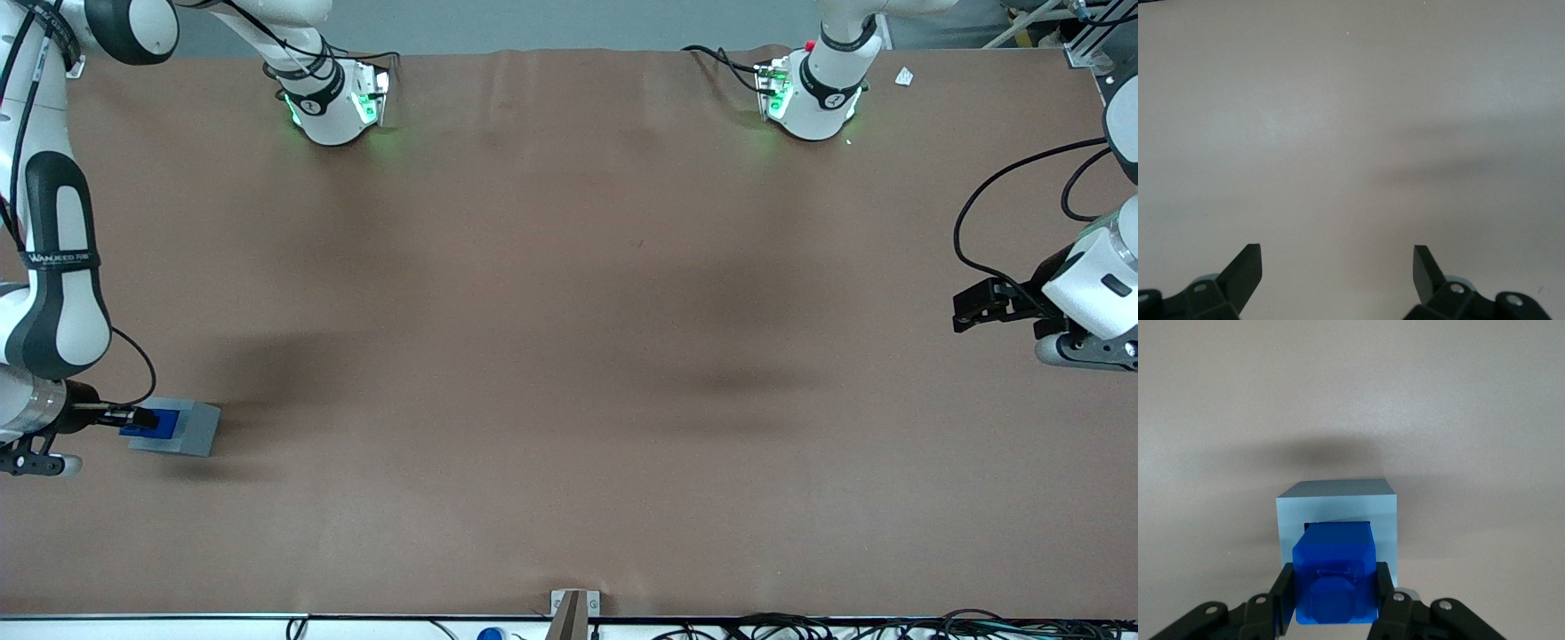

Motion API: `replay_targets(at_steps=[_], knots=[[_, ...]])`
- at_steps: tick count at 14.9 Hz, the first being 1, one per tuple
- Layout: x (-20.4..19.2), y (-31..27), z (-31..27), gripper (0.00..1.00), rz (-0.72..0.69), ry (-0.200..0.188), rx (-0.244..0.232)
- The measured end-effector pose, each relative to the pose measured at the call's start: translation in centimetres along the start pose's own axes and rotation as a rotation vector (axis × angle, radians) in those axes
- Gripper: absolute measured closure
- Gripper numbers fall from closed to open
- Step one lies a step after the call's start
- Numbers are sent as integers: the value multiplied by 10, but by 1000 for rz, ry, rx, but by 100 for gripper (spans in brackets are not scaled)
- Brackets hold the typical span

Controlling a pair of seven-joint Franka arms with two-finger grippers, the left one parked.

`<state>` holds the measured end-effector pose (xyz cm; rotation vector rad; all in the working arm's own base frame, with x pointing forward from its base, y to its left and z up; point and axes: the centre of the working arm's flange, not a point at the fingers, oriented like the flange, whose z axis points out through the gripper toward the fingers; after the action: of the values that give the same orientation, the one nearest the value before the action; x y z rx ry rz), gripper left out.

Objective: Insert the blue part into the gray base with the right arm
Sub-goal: 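Lower the blue block into the gray base's opening, then open the right gripper and release the blue block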

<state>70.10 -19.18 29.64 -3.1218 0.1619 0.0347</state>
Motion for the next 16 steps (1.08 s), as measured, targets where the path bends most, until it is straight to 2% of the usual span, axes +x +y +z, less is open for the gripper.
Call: replay_targets(at_steps=[2,4,6,9,10,12,16], knots=[[0,1,3,46,1,-5,0],[0,2,9,35,3,-8,0],[0,3,11,33,5,-10,0],[0,3,11,5,7,-10,0],[0,3,11,0,6,-10,1],[-1,2,11,0,5,-19,4],[-7,-20,-29,0,18,-79,22]])
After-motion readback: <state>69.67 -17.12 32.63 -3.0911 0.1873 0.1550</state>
